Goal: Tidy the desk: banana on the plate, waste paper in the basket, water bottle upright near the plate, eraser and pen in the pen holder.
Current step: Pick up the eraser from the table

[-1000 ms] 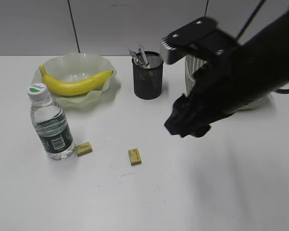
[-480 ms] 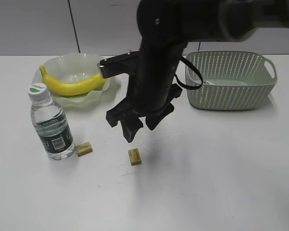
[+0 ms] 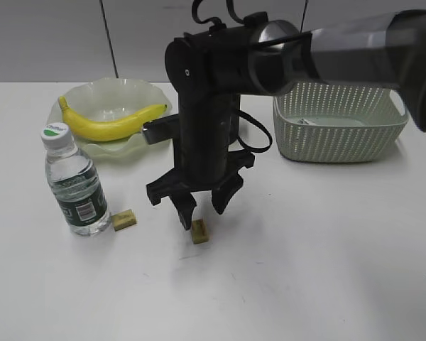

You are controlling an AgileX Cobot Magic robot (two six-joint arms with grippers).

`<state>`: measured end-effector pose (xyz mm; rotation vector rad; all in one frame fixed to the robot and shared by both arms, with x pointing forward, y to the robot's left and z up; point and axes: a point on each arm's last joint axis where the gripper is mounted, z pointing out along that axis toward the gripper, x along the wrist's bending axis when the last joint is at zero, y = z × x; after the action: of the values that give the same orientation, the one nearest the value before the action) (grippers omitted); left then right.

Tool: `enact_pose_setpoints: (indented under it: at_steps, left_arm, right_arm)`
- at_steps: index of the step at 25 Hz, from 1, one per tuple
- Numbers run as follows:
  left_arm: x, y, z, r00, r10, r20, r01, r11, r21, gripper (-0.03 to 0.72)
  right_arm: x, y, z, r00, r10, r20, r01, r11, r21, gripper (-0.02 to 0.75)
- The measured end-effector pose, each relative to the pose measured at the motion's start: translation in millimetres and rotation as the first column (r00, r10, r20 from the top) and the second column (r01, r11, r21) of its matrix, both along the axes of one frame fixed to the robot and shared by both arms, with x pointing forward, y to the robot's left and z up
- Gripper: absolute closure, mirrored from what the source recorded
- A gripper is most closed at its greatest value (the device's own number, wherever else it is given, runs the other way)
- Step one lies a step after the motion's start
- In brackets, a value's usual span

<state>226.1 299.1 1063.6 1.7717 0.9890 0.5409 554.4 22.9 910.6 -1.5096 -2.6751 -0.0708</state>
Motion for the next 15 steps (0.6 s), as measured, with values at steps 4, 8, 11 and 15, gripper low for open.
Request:
enact_pose_setpoints:
  at_steps: [4,8,11,15]
  left_arm:
    - [0,0,0,1.000,0.000,0.000,0.000,1.000,0.000,0.379]
    - [0,0,0,1.000,0.000,0.000,0.000,1.000,0.000,0.379]
    - [0,0,0,1.000,0.000,0.000,0.000,1.000,0.000,0.379]
    - [0,0,0,1.000,0.000,0.000,0.000,1.000,0.000,0.379]
  right_arm:
    - [-1,4,-9,0.999,-0.023,-0.030,0.024,0.999,0.022,0.260]
    - [0,6,-22,0.998,-0.034,-0.043,0.036,0.999,0.029,0.260]
    - [1,6,-23,0.998,-0.049,-0.039,0.050,0.998,0.026,0.260]
    - [2,6,-24,0.998,-0.054,-0.024,0.054,0.998,0.020,0.260]
